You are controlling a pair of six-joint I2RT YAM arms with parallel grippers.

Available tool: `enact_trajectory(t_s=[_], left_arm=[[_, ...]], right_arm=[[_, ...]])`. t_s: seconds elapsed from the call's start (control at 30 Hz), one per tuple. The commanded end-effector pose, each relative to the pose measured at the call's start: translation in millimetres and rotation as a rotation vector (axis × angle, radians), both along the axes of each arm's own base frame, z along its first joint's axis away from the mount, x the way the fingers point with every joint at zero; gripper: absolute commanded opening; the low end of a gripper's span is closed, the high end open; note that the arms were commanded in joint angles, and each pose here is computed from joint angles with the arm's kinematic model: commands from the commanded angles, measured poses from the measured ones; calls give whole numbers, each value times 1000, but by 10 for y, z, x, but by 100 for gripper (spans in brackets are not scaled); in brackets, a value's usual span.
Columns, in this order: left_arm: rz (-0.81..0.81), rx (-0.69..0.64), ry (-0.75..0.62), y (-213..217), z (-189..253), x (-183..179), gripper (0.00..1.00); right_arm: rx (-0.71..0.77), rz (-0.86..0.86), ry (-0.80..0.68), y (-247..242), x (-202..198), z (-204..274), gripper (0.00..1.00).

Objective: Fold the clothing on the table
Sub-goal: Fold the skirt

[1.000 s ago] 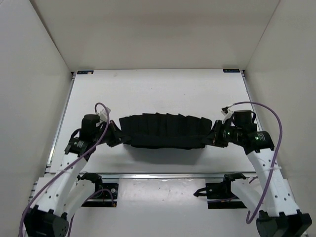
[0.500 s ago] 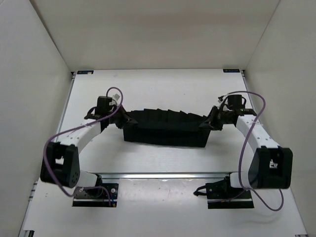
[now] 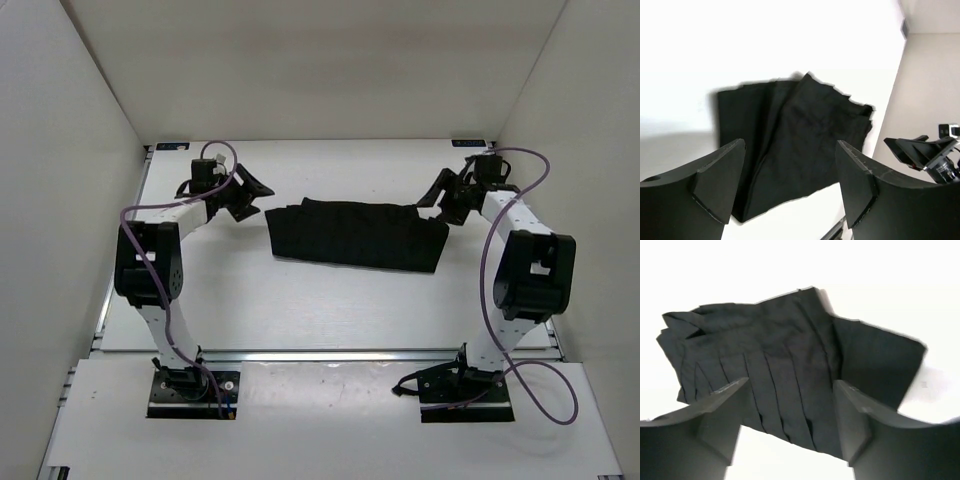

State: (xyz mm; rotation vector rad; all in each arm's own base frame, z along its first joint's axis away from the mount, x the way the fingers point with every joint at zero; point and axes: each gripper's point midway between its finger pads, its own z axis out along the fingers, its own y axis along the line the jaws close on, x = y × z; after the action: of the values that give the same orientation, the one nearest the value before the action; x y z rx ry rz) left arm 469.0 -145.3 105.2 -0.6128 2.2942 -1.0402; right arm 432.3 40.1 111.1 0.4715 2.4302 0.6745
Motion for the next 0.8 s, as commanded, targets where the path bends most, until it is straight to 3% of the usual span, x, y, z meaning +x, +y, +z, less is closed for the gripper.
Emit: enact_trajectory(t_s=[0.0,0.13,0.33,0.53,0.77], left_arm=[[-28,16,-79,-48,258,-242,83],[-31,102,-44,-147,-52,-763,83],[-32,217,17,-241,-458,-1121,84],[25,235,55,-281,-730,-1201,76],[145,235,35,-215,-758,-1112,69]], right_arm=[[-64,-60,-91,-111,-67,194,71],[-86,-118,-52,-167,-334,104,77],[-14,-204,-19,-128,-739,-114,76],[2,-225,0,-63,-930,-267,77],[52,-318,11,-2,-1162,-485,76]])
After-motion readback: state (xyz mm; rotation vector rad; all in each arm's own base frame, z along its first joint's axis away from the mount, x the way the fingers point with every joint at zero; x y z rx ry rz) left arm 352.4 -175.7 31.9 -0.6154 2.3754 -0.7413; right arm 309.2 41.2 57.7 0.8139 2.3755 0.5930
